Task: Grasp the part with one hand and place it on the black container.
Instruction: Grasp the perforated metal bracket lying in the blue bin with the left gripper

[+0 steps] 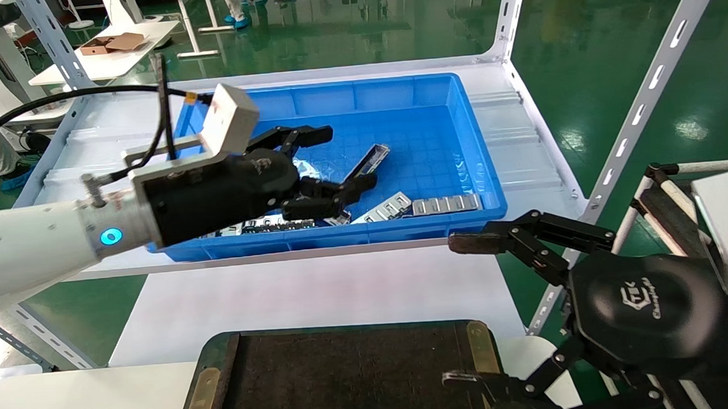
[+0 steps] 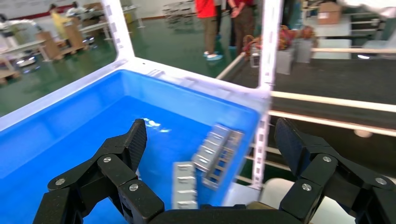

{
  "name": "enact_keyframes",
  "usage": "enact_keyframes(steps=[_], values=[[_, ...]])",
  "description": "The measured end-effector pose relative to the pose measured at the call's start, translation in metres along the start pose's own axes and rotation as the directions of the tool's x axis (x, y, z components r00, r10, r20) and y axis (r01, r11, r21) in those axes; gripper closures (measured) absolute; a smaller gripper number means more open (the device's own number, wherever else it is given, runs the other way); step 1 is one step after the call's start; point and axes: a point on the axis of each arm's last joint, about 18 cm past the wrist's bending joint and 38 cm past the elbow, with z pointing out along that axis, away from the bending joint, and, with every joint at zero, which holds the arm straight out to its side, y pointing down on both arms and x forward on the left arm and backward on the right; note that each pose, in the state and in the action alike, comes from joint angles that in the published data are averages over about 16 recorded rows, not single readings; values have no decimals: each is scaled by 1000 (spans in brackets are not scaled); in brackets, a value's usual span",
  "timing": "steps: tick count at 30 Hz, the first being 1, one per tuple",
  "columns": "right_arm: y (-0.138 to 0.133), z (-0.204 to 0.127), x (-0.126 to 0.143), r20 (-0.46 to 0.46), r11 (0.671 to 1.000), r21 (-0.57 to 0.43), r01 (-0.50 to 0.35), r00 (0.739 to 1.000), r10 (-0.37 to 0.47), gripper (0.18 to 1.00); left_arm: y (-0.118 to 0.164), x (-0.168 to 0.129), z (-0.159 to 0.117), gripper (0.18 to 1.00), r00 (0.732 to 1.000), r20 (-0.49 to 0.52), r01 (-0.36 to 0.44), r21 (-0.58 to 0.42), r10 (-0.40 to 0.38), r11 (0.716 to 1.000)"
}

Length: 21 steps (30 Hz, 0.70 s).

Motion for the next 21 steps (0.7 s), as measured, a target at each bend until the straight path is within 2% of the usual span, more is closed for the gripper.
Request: enact_keyframes(steps=[13, 21], values=[[0, 0, 0, 0, 1000, 0, 0, 1000, 0, 178, 11, -38, 66, 184, 990, 141, 21, -75, -10, 997], [0, 0, 0, 0, 1000, 0, 0, 1000, 0, 178, 28, -50, 91, 184, 976, 220, 28, -151, 6, 988]])
